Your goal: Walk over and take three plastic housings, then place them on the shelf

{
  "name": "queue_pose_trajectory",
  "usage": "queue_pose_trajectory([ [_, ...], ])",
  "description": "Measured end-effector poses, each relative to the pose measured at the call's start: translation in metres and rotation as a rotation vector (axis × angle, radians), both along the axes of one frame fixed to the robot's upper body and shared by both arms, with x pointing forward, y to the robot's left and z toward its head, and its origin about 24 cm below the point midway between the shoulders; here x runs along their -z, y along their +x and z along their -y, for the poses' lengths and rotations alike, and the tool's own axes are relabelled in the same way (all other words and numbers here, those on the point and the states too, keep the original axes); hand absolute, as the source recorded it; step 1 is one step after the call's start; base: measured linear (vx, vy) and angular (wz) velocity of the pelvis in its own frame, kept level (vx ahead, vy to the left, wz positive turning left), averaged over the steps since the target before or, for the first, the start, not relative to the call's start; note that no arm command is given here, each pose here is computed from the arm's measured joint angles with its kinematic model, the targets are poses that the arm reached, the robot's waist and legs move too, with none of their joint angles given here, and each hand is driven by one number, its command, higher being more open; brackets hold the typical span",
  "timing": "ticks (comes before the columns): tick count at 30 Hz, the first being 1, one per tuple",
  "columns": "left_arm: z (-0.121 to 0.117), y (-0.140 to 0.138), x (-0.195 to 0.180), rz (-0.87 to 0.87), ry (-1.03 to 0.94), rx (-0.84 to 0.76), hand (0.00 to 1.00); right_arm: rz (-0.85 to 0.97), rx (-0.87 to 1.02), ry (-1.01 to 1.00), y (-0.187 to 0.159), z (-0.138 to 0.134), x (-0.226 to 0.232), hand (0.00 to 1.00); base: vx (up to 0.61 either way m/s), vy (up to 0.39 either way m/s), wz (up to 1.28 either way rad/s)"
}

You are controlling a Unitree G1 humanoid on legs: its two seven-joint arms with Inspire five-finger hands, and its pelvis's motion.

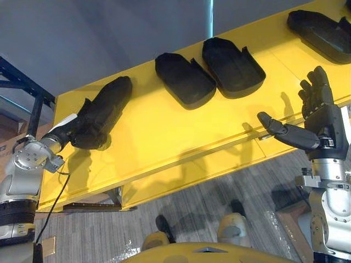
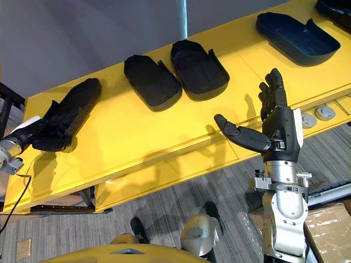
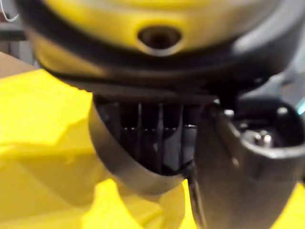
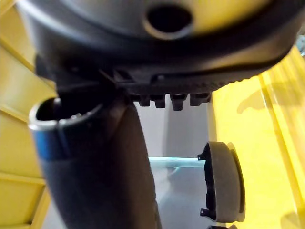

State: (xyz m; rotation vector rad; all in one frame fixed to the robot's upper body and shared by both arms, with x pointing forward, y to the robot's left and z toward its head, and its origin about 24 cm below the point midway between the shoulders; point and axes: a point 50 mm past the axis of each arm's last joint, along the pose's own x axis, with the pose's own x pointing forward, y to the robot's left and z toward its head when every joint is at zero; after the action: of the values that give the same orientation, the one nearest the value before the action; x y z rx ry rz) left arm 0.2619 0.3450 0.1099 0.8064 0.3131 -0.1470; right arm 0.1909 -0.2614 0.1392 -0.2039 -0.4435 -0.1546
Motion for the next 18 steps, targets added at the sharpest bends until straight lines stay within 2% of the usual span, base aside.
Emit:
queue_pose_trajectory([
  [9, 0.028, -0.006, 0.022, 0.072, -0.1, -0.06, 0.0, 0.006, 0.005, 0.014, -0.002, -0.002, 0.001, 1.0, 0.0, -0.012, 0.06],
  [14, 0.04, -0.006, 0.033, 0.131, -0.19, -0.173, 0.0, 0.023, 0.013, 0.046, -0.003, -0.006, 0.001, 1.0, 0.0, -0.003, 0.01],
  [18, 0.052, -0.006, 0.045, 0.206, -0.283, -0.323, 0.0, 0.024, 0.022, 0.062, -0.003, -0.008, 0.003, 1.0, -0.03, -0.018, 0.04],
])
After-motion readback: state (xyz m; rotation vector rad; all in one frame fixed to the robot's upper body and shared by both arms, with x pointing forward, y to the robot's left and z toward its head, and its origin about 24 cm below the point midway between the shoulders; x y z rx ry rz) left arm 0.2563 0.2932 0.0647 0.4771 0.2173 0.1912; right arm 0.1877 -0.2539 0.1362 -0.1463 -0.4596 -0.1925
